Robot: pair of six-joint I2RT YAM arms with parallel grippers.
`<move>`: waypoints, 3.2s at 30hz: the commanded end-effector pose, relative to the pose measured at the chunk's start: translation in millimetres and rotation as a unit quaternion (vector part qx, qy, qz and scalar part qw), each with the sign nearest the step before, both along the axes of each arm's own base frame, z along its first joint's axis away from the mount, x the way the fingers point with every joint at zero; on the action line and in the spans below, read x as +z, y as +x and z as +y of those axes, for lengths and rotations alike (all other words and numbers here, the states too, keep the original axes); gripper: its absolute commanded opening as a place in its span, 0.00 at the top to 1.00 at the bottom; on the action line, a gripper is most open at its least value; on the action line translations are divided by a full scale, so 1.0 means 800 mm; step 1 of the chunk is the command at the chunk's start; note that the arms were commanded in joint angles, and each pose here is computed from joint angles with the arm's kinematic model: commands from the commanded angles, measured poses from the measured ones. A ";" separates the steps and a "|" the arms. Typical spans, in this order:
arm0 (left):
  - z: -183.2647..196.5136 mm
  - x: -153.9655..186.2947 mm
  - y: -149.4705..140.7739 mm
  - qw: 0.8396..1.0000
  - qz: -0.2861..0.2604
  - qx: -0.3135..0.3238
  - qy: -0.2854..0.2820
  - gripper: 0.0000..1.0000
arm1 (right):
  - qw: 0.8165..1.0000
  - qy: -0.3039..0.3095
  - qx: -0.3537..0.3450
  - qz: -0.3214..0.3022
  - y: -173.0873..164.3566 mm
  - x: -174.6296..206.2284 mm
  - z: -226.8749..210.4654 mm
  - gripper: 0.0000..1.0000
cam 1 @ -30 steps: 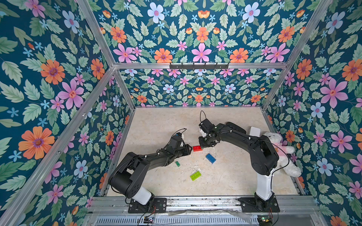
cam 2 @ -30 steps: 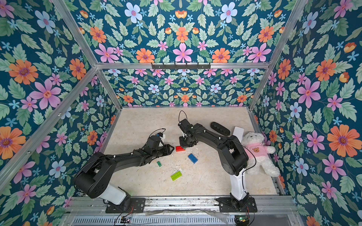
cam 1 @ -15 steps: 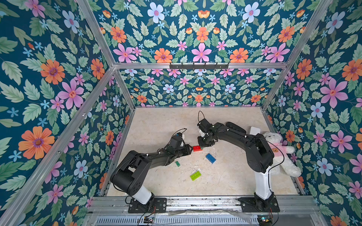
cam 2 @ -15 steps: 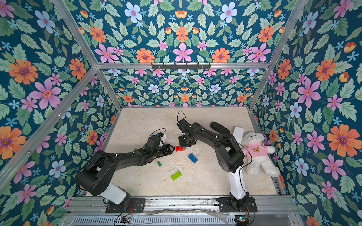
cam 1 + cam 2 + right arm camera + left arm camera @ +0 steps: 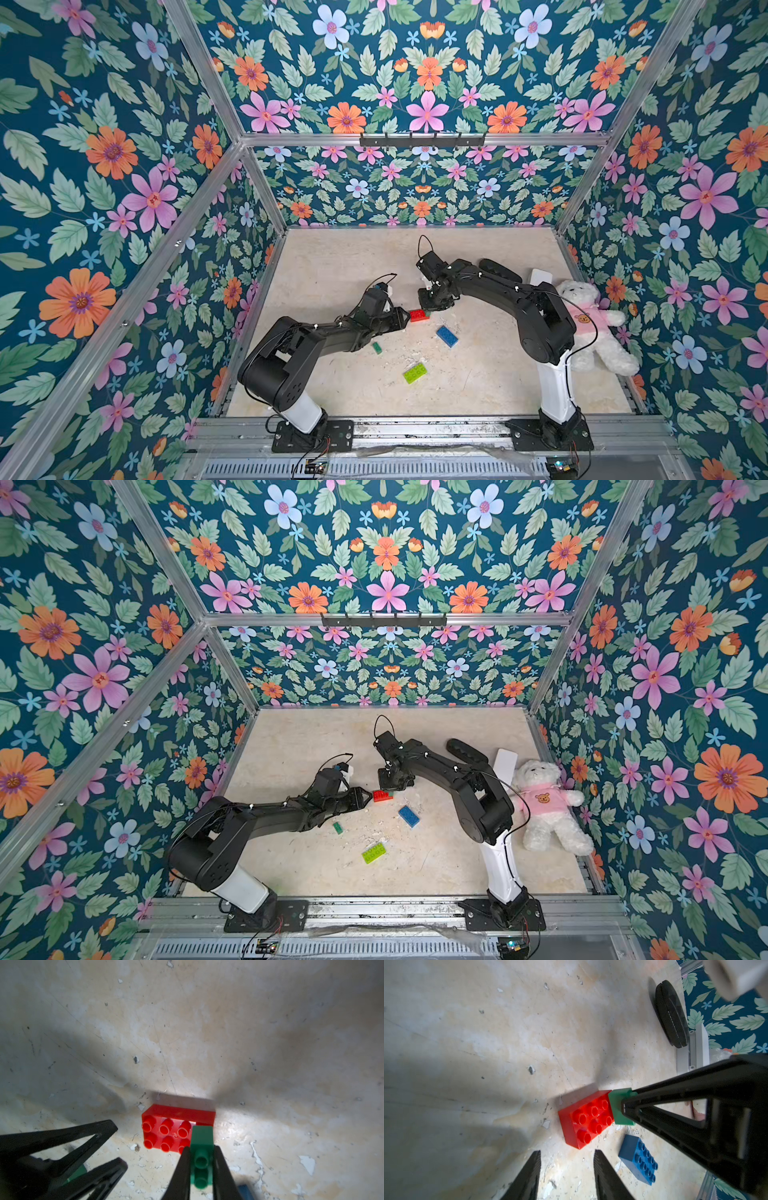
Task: Assemble the number 5 with lego
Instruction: Assemble the lego brick with the lego brick, then pick up the lego brick from the center of the board.
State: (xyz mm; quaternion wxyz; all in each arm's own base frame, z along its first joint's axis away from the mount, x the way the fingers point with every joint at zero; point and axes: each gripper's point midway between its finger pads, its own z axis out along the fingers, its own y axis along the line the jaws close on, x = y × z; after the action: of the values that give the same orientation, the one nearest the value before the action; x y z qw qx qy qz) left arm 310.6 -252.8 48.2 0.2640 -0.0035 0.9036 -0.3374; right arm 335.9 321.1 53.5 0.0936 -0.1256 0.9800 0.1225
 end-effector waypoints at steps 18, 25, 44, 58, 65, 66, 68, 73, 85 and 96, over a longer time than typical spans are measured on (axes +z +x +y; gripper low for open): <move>-0.008 -0.008 0.001 1.000 0.003 -0.009 -0.017 0.67 | 0.997 -0.074 -0.007 0.012 -0.012 -0.033 -0.009 0.95; -0.006 -0.013 0.000 1.000 0.005 -0.007 -0.011 0.67 | 0.997 -0.073 -0.006 0.016 -0.014 -0.038 -0.005 0.95; -0.005 0.000 0.004 1.000 -0.004 -0.008 -0.003 0.62 | 0.999 -0.031 -0.017 -0.023 0.002 0.014 0.011 0.67; 0.014 0.047 0.000 0.998 -0.045 -0.012 0.040 0.51 | 0.994 0.013 -0.044 -0.096 0.001 0.074 -0.007 0.63; 0.027 0.056 -0.021 0.997 -0.047 -0.022 0.057 0.47 | 0.989 0.043 -0.072 -0.119 -0.023 0.082 -0.040 0.62; 0.028 0.056 -0.023 0.997 -0.046 -0.023 0.058 0.47 | 0.989 0.045 -0.076 -0.120 -0.029 0.081 -0.045 0.62; 0.025 0.057 -0.032 0.997 -0.046 -0.032 0.062 0.46 | 0.987 0.057 -0.080 -0.130 -0.039 0.086 -0.055 0.60; 0.017 0.052 -0.052 0.994 -0.044 -0.050 0.082 0.45 | 0.984 0.069 -0.097 -0.134 -0.061 0.073 -0.079 0.58; 0.004 0.036 -0.091 0.990 -0.039 -0.076 0.112 0.44 | 0.975 0.106 -0.135 -0.138 -0.096 0.040 -0.113 0.57; 0.009 0.019 -0.129 0.982 -0.028 -0.108 0.155 0.41 | 0.967 0.132 -0.156 -0.150 -0.106 0.035 -0.126 0.55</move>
State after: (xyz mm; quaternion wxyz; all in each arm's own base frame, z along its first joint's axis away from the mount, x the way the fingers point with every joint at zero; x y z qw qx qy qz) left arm 212.6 -252.5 68.3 0.2518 0.1376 0.9269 -0.2417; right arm 245.7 218.1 76.1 0.2579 0.0141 0.9445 0.2029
